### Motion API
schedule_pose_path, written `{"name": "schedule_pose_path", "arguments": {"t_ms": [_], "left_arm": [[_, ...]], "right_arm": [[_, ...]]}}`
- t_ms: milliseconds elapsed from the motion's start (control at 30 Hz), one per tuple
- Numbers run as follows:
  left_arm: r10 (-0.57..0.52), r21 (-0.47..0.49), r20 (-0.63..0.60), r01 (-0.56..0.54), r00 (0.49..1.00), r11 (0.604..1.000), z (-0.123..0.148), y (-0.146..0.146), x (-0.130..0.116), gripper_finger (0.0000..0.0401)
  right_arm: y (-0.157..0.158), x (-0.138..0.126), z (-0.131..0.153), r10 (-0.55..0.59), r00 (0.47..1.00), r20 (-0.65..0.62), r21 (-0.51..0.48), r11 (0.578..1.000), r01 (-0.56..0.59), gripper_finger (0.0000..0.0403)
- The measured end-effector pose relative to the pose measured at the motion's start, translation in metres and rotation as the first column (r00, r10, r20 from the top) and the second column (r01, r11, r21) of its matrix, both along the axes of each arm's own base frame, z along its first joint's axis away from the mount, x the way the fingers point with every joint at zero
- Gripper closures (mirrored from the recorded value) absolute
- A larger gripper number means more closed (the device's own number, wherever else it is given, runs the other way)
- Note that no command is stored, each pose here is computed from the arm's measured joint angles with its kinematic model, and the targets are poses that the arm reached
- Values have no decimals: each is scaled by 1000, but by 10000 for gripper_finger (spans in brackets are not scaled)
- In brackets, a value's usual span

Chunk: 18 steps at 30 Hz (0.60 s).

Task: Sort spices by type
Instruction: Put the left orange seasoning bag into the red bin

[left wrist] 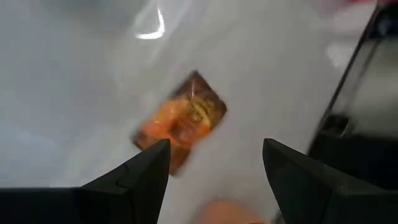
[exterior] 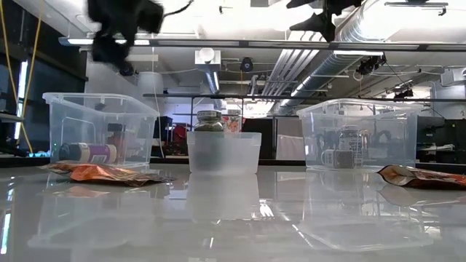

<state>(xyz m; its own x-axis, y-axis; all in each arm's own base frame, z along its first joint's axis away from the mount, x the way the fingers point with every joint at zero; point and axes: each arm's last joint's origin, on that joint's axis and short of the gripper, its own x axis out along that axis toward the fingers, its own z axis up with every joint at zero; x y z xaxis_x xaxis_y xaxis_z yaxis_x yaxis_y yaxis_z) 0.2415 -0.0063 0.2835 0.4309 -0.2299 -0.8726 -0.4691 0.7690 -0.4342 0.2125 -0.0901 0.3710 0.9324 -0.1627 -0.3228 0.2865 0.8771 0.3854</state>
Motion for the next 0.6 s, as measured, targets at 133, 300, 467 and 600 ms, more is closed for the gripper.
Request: {"name": "schedule_pose_path", "arguments": {"t_ms": [133, 300, 467, 600], "left_arm": [[258, -138, -158, -280, 953, 950, -43, -4, -30, 160], [349, -203, -354, -436, 868, 877, -87, -10, -49, 160], [360, -236, -301, -435, 883, 869, -103, -14, -47, 160], [382, -275, -233, -437, 894, 856, -118, -12, -46, 160]], "right_arm": [[0, 0, -1, 1, 1000, -7, 0, 1000, -1, 151], [0, 0, -1, 1, 1000, -7, 1, 1000, -1, 151], [0, 0, -1, 1, 1000, -7, 0, 1000, -1, 151], [0, 1, -1, 1, 1000, -10, 2, 1000, -1, 151]]}}
